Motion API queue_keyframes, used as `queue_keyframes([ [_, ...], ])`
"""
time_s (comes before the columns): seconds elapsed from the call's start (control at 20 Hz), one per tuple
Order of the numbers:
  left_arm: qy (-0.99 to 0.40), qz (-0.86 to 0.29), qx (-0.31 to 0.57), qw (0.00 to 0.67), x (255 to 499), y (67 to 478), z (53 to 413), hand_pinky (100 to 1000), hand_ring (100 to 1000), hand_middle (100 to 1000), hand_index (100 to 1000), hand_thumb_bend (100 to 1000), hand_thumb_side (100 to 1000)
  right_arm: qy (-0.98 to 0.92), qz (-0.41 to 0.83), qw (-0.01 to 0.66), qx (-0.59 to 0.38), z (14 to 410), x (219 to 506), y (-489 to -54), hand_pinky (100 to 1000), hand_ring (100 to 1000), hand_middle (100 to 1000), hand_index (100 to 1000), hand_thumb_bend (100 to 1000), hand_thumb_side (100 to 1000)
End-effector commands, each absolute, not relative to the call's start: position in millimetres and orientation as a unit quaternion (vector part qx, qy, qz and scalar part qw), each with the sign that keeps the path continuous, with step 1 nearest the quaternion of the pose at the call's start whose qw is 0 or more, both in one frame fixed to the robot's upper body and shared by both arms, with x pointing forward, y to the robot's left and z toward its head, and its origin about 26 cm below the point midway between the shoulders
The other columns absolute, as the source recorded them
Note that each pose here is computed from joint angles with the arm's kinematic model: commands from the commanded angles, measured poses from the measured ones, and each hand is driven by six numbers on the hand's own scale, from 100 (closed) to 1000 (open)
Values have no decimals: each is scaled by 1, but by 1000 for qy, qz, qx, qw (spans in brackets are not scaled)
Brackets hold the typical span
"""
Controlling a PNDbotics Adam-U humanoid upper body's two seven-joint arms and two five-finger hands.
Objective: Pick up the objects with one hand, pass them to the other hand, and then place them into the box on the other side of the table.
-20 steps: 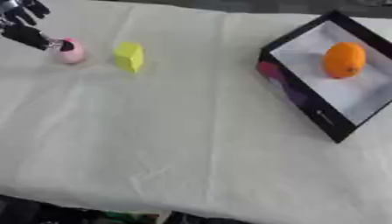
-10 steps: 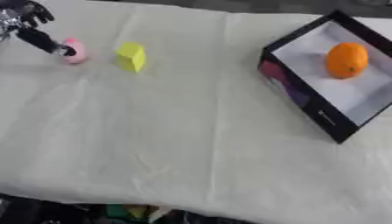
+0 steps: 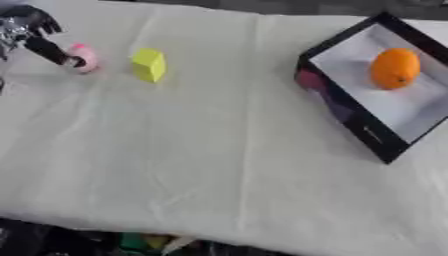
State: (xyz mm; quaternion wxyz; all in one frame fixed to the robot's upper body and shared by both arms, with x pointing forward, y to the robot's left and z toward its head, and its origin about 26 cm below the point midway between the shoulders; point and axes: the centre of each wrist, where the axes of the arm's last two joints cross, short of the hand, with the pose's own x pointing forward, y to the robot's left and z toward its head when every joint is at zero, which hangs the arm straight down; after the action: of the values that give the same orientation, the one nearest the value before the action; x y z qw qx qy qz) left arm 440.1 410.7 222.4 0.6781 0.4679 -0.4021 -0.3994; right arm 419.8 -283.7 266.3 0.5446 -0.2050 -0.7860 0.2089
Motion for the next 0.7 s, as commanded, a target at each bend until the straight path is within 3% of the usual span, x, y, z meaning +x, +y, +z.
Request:
queue_keyframes([
  [0.05, -409, -377, 490, 671, 439, 420, 239, 839, 813, 779, 813, 573, 299, -799, 207, 524, -211, 284, 416, -285, 858, 762, 787, 821, 100, 399],
  [0.7, -398, -345, 501, 687, 439, 432, 232, 840, 818, 779, 805, 514, 276, -805, 206, 516, -210, 290, 414, -282, 858, 760, 782, 817, 100, 403],
])
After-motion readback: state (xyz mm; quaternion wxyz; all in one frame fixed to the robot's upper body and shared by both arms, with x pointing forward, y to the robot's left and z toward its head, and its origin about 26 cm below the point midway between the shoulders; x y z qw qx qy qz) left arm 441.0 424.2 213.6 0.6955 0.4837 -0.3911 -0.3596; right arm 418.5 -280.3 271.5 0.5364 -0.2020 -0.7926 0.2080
